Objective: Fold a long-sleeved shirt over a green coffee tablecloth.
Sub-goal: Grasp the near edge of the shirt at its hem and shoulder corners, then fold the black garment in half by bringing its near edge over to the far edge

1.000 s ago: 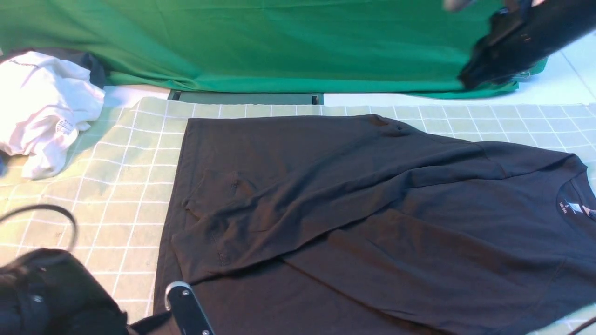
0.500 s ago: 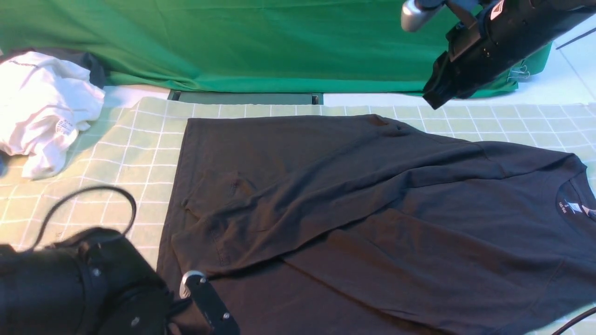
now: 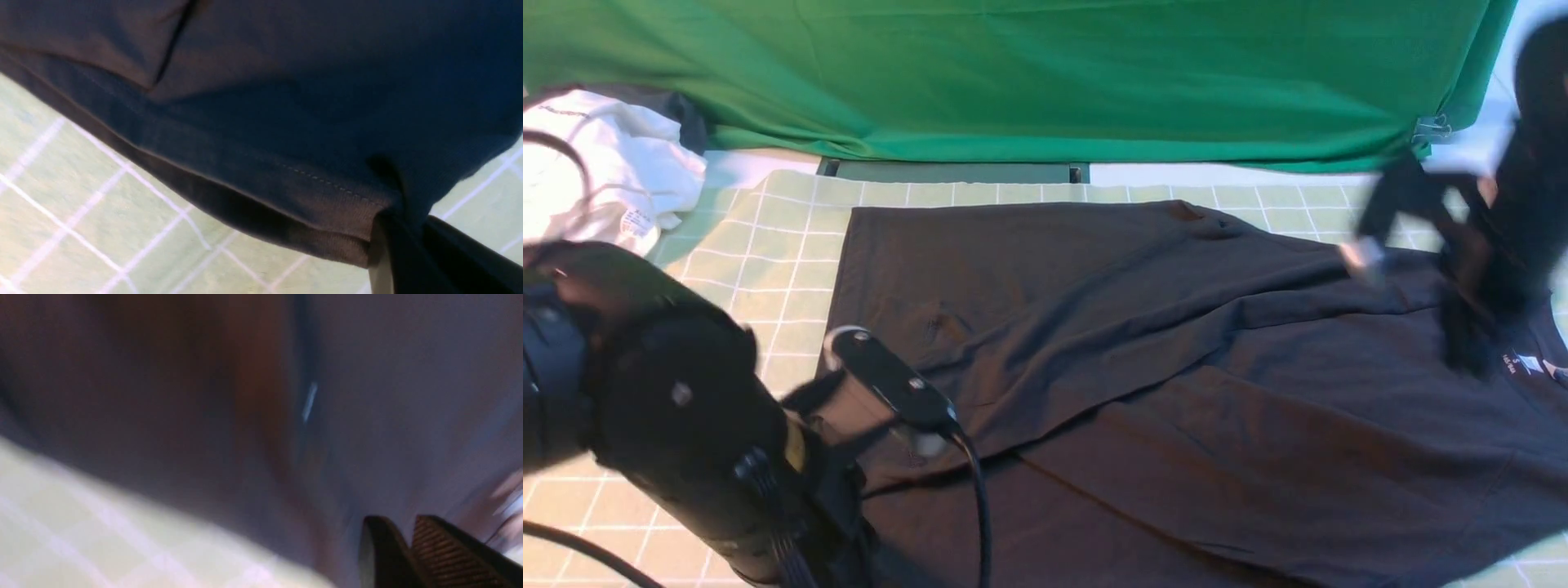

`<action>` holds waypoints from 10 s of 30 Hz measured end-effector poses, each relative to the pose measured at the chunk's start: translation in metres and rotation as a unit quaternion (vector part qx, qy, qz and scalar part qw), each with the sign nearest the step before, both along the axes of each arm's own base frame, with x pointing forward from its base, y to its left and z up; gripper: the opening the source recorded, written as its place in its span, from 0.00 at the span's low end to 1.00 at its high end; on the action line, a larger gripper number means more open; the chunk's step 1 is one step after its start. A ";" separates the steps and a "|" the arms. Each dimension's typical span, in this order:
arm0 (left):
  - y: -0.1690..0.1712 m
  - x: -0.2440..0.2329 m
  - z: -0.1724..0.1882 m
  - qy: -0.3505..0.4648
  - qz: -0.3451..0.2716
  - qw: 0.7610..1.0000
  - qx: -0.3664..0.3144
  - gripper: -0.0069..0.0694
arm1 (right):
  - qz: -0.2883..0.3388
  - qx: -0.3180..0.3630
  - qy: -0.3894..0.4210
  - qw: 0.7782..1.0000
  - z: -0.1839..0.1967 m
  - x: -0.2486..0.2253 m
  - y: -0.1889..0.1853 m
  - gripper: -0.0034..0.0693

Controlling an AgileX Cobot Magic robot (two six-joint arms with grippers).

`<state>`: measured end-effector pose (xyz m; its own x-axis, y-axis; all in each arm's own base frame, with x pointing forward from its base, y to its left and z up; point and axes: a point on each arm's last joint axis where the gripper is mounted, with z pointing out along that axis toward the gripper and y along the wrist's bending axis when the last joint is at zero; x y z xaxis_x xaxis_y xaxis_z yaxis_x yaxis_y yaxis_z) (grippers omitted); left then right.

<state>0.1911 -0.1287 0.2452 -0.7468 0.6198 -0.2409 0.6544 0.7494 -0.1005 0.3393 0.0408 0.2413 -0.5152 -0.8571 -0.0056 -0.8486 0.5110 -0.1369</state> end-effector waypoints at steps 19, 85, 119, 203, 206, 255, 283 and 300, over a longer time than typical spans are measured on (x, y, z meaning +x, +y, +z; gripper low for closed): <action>0.027 0.016 0.001 0.003 0.047 0.999 -0.021 0.06 | -0.068 -0.028 0.013 0.997 -0.067 -0.020 -0.103 0.51; 0.074 0.074 0.075 -0.194 0.260 0.943 -0.080 0.06 | -0.067 0.032 -0.351 0.933 0.017 0.049 -0.078 0.13; 0.115 0.278 0.008 -0.238 0.328 0.913 -0.056 0.16 | -0.171 0.100 -0.394 0.898 -0.028 0.134 -0.079 0.67; 0.105 0.310 -0.064 -0.116 0.311 0.942 -0.055 0.61 | -0.358 0.223 -0.286 0.860 -0.035 0.185 -0.074 0.59; 0.105 0.311 -0.069 -0.109 0.313 0.942 -0.057 0.54 | -0.350 0.228 -0.281 0.864 -0.048 0.189 -0.069 0.55; 0.106 0.320 -0.042 -0.205 0.295 0.930 -0.074 0.20 | -0.316 0.230 -0.333 0.858 -0.034 0.209 -0.072 0.07; 0.106 0.337 -0.030 -0.242 0.295 0.920 -0.087 0.06 | -0.320 0.234 -0.343 0.852 -0.034 0.211 -0.073 0.07; 0.107 0.343 -0.039 -0.259 0.298 0.915 -0.087 0.42 | -0.351 0.243 -0.357 0.831 -0.037 0.214 -0.081 0.65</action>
<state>0.5338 -0.0215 0.2064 -0.6974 0.0592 -0.7143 0.1287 0.9907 -0.0436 0.5534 -0.0404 0.2040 -0.6041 -0.1545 -0.7818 -0.1105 0.9878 -0.1099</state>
